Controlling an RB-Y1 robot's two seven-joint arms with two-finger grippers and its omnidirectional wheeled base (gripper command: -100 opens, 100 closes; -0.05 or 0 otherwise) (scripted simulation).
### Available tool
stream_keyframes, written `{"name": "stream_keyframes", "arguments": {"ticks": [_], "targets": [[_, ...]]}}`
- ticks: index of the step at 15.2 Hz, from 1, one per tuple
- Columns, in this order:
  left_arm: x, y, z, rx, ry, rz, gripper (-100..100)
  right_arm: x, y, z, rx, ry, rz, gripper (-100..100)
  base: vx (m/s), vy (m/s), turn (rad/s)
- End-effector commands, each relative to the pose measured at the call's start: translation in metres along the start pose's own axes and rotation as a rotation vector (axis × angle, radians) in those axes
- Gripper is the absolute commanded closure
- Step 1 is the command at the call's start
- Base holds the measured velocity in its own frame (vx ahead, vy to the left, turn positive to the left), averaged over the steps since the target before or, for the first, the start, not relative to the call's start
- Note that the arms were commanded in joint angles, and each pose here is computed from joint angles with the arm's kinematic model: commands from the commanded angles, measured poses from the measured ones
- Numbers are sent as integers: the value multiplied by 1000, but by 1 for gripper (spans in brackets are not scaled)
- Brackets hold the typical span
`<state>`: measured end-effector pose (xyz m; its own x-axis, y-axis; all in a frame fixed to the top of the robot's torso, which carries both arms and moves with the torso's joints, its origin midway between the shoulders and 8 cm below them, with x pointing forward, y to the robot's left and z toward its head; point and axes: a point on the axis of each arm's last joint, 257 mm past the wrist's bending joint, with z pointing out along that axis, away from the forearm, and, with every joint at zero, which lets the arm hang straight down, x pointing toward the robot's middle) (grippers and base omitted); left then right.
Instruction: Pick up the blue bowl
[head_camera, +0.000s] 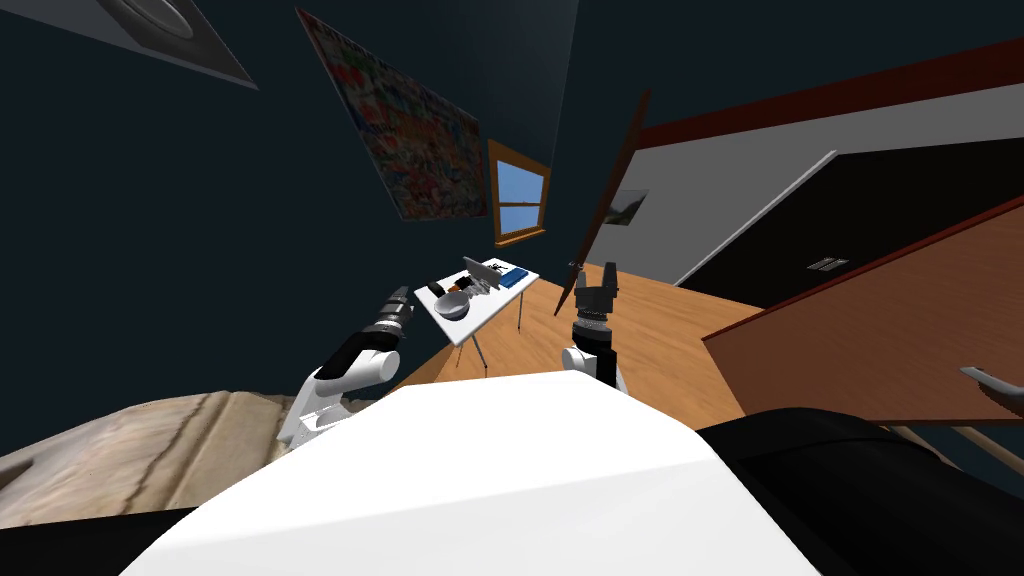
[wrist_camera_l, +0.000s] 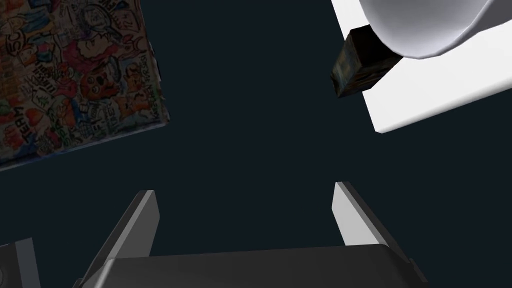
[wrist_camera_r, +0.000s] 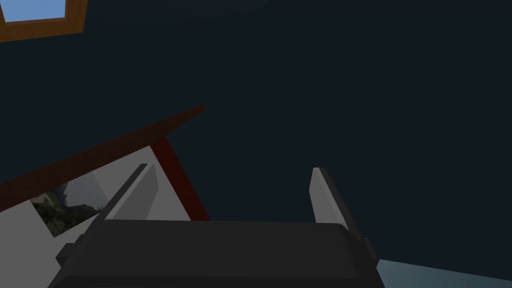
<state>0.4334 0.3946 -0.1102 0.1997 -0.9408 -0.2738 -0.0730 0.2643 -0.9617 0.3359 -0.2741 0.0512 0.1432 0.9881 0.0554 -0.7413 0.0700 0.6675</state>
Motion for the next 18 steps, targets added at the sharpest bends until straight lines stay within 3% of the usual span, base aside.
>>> {"name": "stream_keyframes", "arguments": {"ticks": [1, 18], "targets": [[0, 11, 0, -46, 4, 9, -100, 0, 0, 0, 0, 0, 0, 0, 29, -30, -7], [-22, 67, -1, -312, 24, 109, -100, 0, 0, 0, 0, 0, 0, 0, 32, -32, -13]]}}
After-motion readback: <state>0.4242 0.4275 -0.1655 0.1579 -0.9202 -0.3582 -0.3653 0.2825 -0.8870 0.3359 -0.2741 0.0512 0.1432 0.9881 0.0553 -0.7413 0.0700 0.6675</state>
